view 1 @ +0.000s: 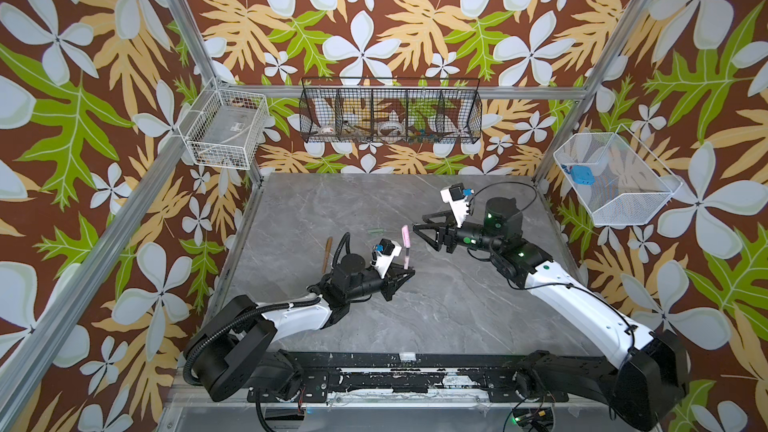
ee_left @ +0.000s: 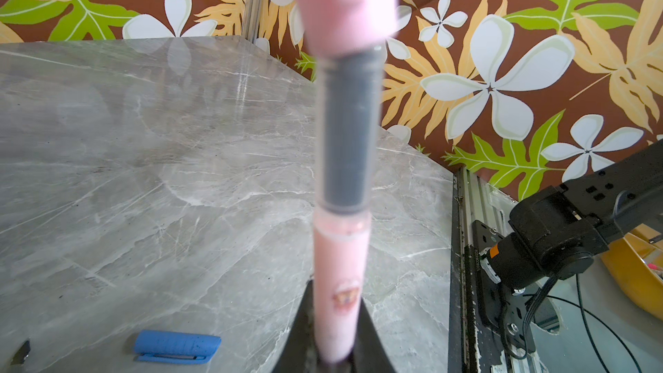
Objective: Insert the pens into the pen caps
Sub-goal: 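Push the pink cap down onto the pen nib with the right gripper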
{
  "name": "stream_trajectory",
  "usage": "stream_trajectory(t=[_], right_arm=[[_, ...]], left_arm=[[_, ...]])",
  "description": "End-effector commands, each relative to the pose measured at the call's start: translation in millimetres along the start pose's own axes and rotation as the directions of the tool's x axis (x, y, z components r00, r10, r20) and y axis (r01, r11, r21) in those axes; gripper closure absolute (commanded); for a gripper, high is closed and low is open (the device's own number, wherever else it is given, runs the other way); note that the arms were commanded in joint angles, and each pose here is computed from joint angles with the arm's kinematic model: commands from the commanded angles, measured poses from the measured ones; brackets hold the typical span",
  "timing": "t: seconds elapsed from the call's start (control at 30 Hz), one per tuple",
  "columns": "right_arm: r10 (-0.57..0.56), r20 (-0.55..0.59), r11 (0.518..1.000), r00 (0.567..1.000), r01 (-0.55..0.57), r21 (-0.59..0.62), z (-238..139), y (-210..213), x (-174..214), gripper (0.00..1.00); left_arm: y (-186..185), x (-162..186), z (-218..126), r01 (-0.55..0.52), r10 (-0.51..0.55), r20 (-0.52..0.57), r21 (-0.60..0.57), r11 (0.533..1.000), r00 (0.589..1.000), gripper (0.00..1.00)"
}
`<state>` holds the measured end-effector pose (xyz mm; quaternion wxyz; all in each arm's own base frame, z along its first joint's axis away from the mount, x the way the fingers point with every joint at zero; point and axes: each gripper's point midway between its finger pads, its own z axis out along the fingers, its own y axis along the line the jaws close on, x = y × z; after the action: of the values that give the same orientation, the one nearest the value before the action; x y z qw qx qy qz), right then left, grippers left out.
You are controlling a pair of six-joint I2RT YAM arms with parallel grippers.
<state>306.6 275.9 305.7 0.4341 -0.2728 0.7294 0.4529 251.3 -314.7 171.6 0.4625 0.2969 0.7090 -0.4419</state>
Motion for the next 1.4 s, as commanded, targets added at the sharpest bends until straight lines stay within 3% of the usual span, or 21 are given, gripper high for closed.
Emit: stream_trajectory(t=[0.0, 0.43, 0.87, 1.23, 1.37], right_arm=[[0.008, -0.086, 0.992, 0.996, -0.018, -0.121, 7.7, 14.1, 11.6, 0.32], [0.037, -0.165, 0.987, 0.986, -0.062, -0.148, 29.0, 1.6, 19.6, 0.41], [0.04, -0.172, 0.968, 0.984, -0.081, -0.237, 38.0, 9.4, 15.5, 0.52], [-0.003, -0.144, 0.987, 0.99, -0.02, -0.159, 32.2, 12.1, 14.9, 0.78], [0.009, -0.161, 0.993, 0.987, -0.028, -0.112, 32.2, 3.9, 24.5, 0.8]], left_arm=[[-5.1, -7.2, -0.9, -0.019, 0.018, 0.023, 0.019, 1.0, 1.0, 1.0], [-6.3, -8.4, -2.8, -0.025, 0.025, 0.025, 0.018, 1.0, 0.999, 1.0], [-3.6, -5.7, -0.8, -0.026, 0.026, 0.016, 0.01, 1.0, 1.0, 1.0], [-1.0, -13.0, 2.3, 0.012, -0.012, 0.028, -0.004, 1.0, 1.0, 1.0], [-4.3, -19.2, 4.5, 0.022, -0.022, 0.027, 0.011, 1.0, 0.999, 1.0]])
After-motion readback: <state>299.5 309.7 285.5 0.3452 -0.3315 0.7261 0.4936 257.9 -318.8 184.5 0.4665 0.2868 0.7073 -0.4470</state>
